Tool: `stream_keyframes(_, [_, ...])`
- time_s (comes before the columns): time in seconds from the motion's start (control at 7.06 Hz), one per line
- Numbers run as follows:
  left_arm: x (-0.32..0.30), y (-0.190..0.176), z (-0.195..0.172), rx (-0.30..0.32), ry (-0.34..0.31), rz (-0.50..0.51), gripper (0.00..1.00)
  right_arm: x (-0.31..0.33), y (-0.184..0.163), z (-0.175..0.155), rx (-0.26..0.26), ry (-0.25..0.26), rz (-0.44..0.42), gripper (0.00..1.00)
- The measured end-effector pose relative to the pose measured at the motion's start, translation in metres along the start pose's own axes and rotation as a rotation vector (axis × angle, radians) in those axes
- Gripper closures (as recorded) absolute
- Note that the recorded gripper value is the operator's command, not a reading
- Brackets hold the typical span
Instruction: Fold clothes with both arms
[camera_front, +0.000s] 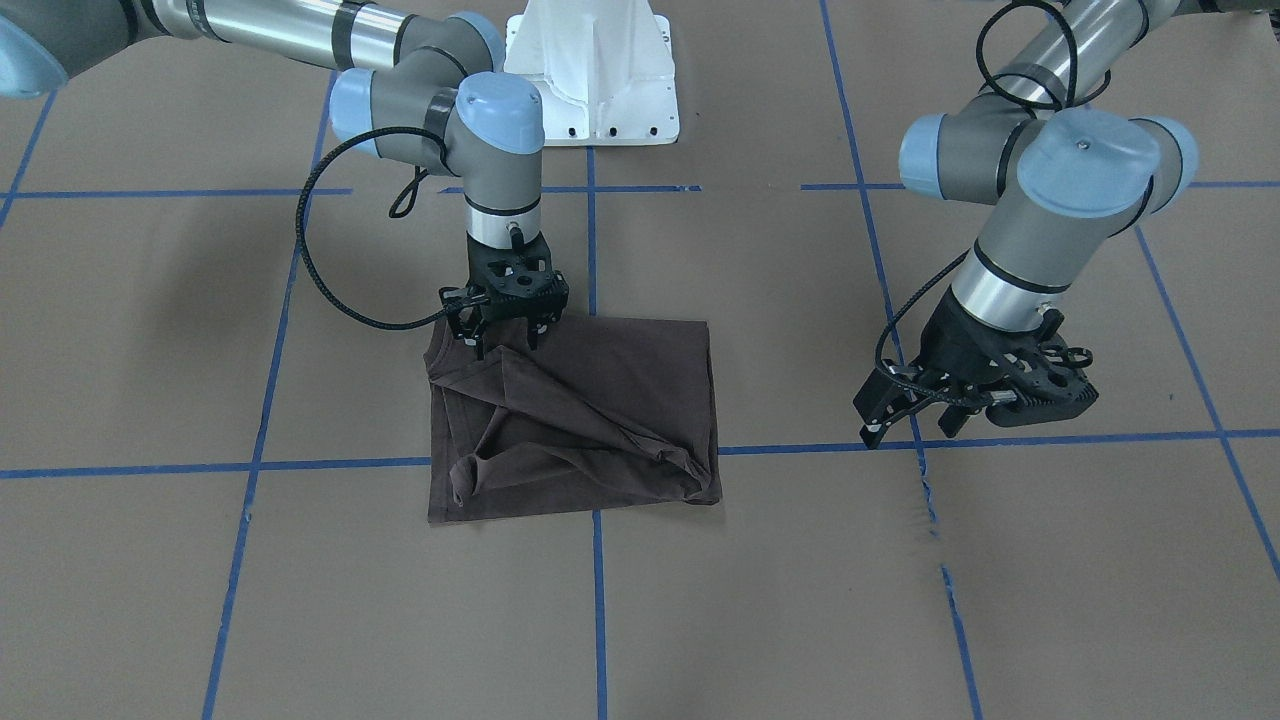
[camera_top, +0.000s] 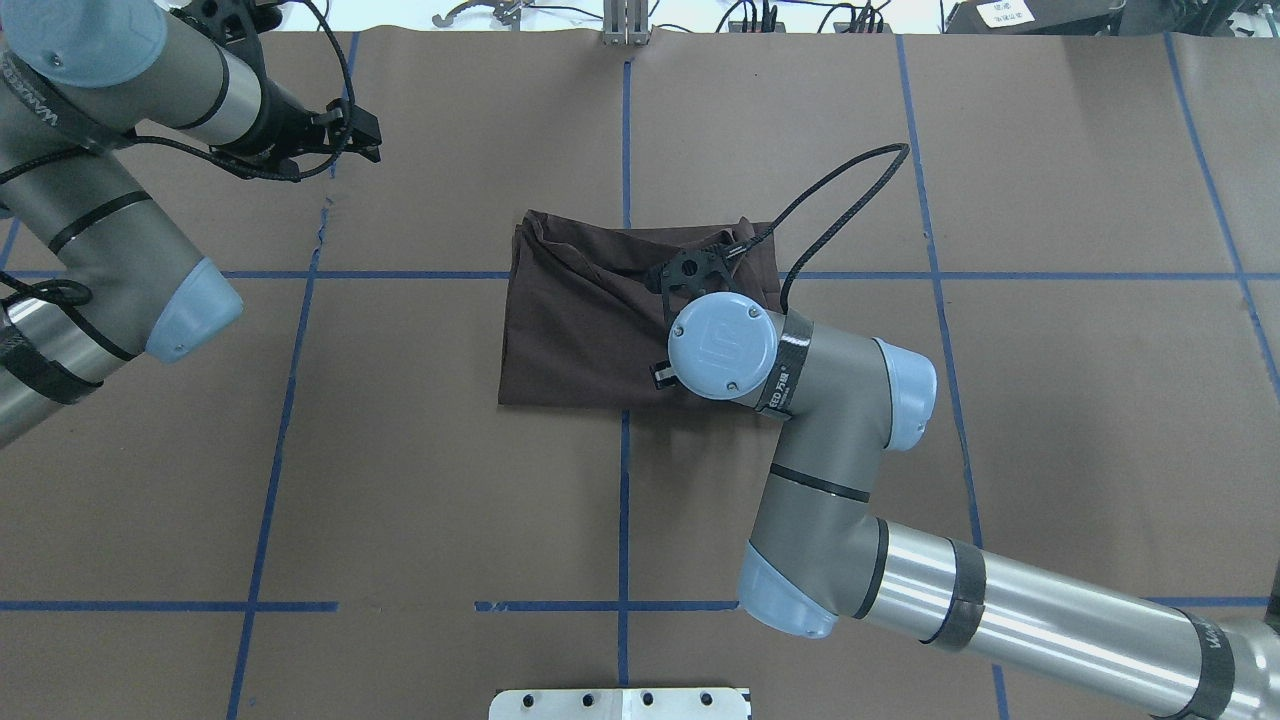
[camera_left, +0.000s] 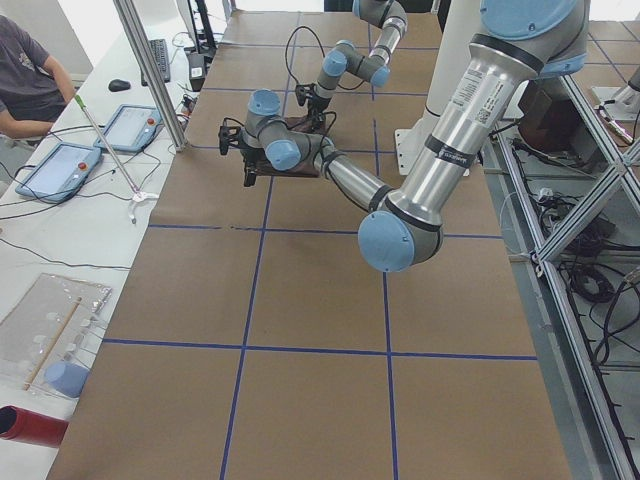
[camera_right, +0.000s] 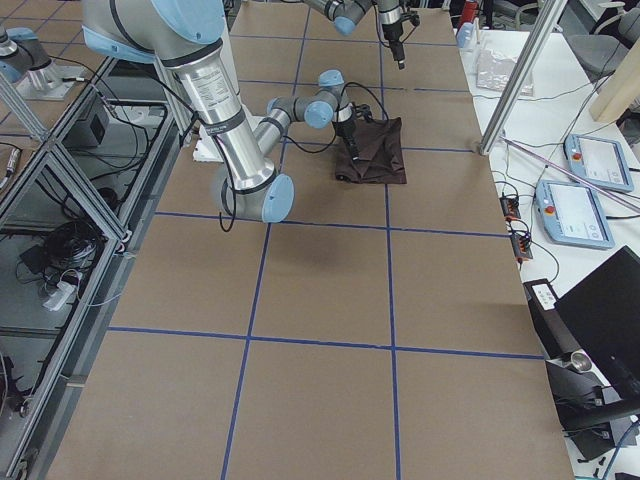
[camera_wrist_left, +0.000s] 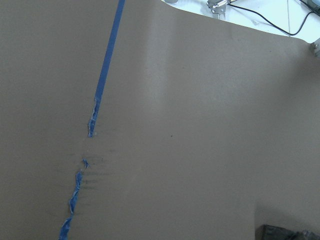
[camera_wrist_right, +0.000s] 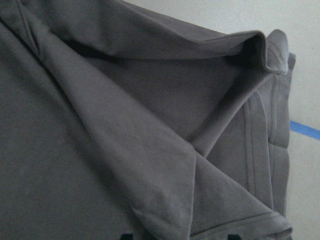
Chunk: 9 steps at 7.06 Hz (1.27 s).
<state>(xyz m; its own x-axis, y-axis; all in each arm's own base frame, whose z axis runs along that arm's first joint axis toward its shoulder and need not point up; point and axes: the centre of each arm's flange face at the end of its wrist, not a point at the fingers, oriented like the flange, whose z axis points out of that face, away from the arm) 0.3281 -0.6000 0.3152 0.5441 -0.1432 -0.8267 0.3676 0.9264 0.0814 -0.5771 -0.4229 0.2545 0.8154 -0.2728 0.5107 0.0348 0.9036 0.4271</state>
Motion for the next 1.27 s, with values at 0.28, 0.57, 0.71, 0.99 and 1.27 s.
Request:
stream_keyframes(0.28, [-0.001,-0.001,-0.001,0.0,0.001,-0.001,0.0,-0.002,0.002,-0.001,0.003,-0.001,-0.016,0.77])
stream_keyframes(0.57, [0.0,-0.001,-0.001,0.0,0.003,0.0,0.0,0.001,0.004,0.002,0.002,0.0,-0.019,1.0])
stream_keyframes(0.71, [0.001,-0.001,-0.002,0.0,0.004,0.001,0.0,0.002,0.005,0.003,0.001,0.001,-0.019,1.0])
stream_keyframes(0.99, [0.003,-0.001,-0.003,0.001,0.007,0.001,0.0,0.006,0.003,0.003,0.004,0.003,-0.015,1.0])
stream_keyframes(1.27, [0.007,-0.001,-0.004,0.001,0.012,0.002,0.0,0.025,-0.021,-0.002,0.031,0.016,0.011,1.0])
